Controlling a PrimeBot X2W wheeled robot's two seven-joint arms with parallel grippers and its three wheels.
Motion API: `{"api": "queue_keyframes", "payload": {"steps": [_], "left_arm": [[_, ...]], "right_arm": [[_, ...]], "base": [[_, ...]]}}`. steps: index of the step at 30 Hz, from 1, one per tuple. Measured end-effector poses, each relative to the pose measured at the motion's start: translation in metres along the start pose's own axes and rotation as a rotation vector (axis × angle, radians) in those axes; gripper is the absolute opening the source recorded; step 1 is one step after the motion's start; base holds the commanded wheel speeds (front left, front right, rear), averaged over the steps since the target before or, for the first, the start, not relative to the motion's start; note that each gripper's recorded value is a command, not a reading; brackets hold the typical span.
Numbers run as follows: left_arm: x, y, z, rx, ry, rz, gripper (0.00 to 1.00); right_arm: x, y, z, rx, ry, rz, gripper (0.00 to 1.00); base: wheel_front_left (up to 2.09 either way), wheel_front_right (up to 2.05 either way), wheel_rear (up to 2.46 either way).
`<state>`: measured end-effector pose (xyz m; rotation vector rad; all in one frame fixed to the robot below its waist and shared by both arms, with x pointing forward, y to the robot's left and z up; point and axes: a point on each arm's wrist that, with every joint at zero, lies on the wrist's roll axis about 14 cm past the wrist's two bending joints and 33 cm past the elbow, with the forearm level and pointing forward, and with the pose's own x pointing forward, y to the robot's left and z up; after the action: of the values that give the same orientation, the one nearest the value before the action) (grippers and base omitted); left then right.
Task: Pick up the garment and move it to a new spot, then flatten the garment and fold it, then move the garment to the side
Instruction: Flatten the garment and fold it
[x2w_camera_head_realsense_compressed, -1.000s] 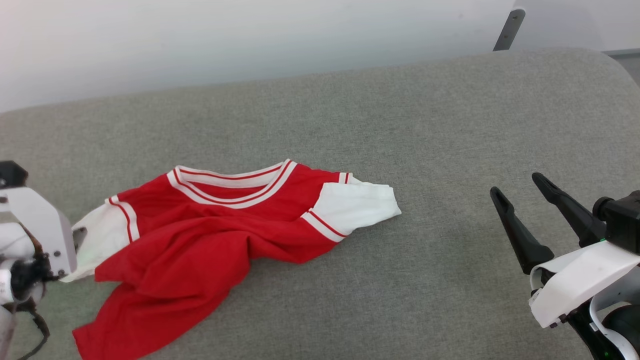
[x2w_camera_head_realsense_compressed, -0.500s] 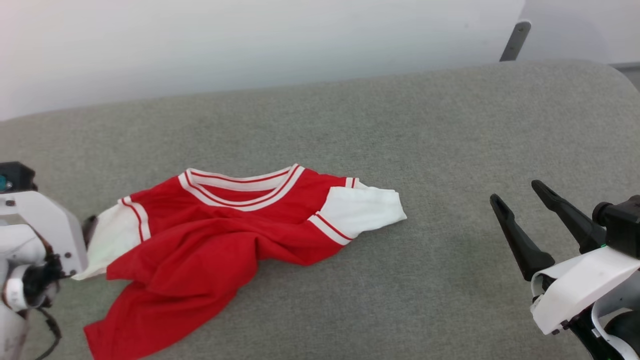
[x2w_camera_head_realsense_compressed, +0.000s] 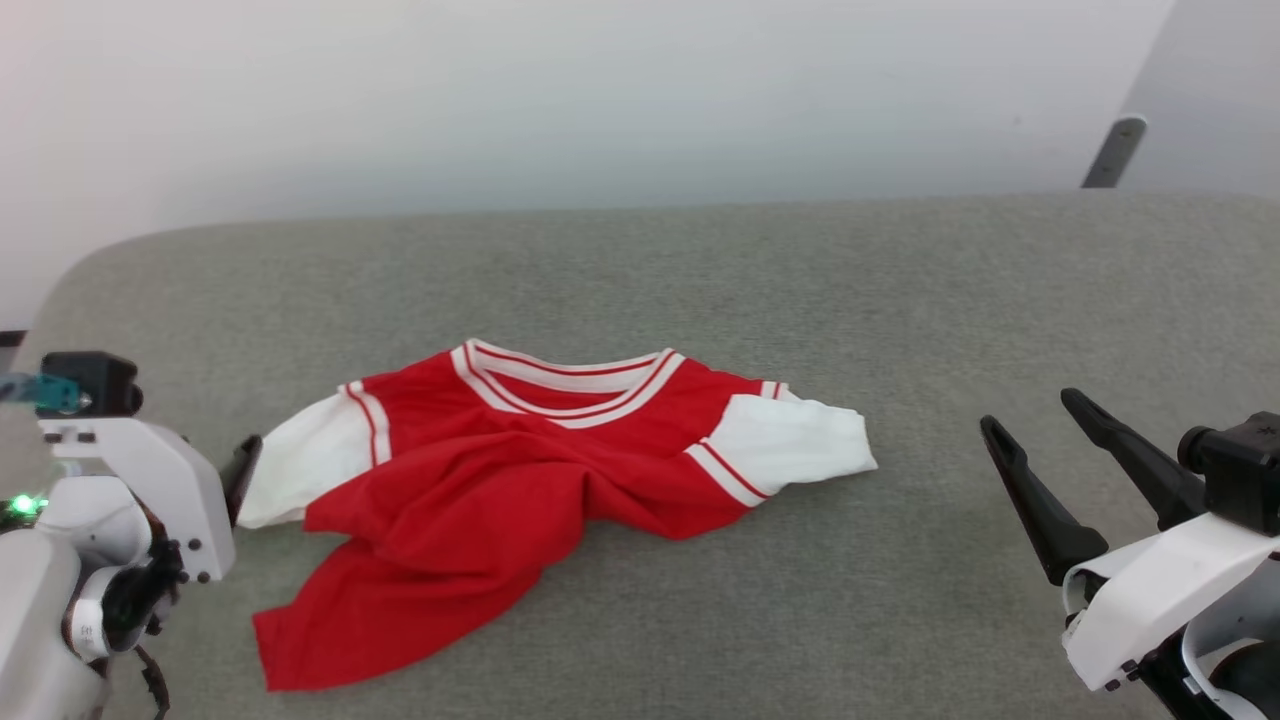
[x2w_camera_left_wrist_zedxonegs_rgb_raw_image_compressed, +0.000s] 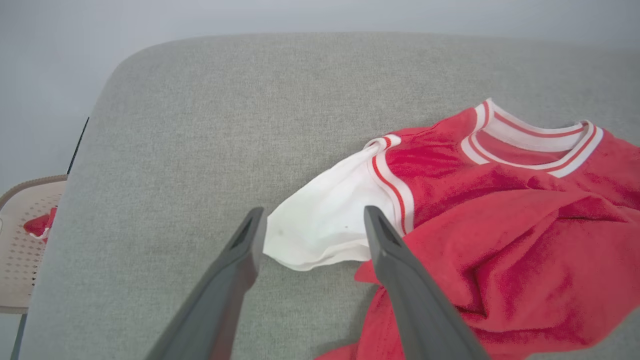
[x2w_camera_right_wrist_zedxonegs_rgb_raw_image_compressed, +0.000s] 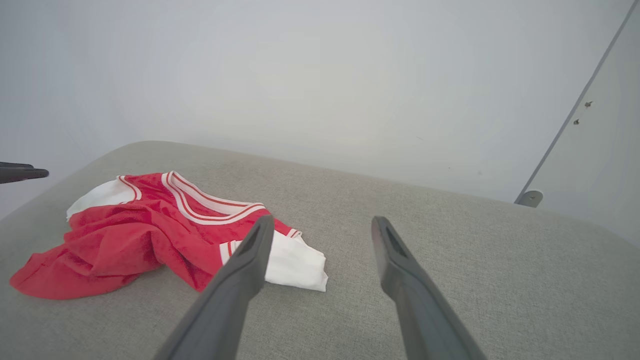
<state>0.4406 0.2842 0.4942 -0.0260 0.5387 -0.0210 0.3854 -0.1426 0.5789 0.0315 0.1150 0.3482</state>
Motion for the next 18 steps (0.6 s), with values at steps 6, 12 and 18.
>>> {"api": "queue_keyframes", "payload": {"steps": [6, 12, 18], "left_arm": [[0.000, 0.013, -0.020, -0.002, 0.113, 0.015, 1.00], [0.015, 0.026, -0.040, -0.059, 0.242, 0.037, 1.00], [0.035, 0.025, -0.057, -0.097, 0.337, 0.038, 1.00]], "right_arm": [[0.008, 0.012, 0.012, -0.018, -0.023, 0.045, 1.00], [0.017, 0.012, 0.015, -0.035, -0.016, 0.058, 1.00], [0.027, 0.006, 0.009, -0.040, 0.013, 0.057, 1.00]], "base": [[0.00, 0.00, 0.00], [0.00, 0.00, 0.00], [0.00, 0.00, 0.00]]}}
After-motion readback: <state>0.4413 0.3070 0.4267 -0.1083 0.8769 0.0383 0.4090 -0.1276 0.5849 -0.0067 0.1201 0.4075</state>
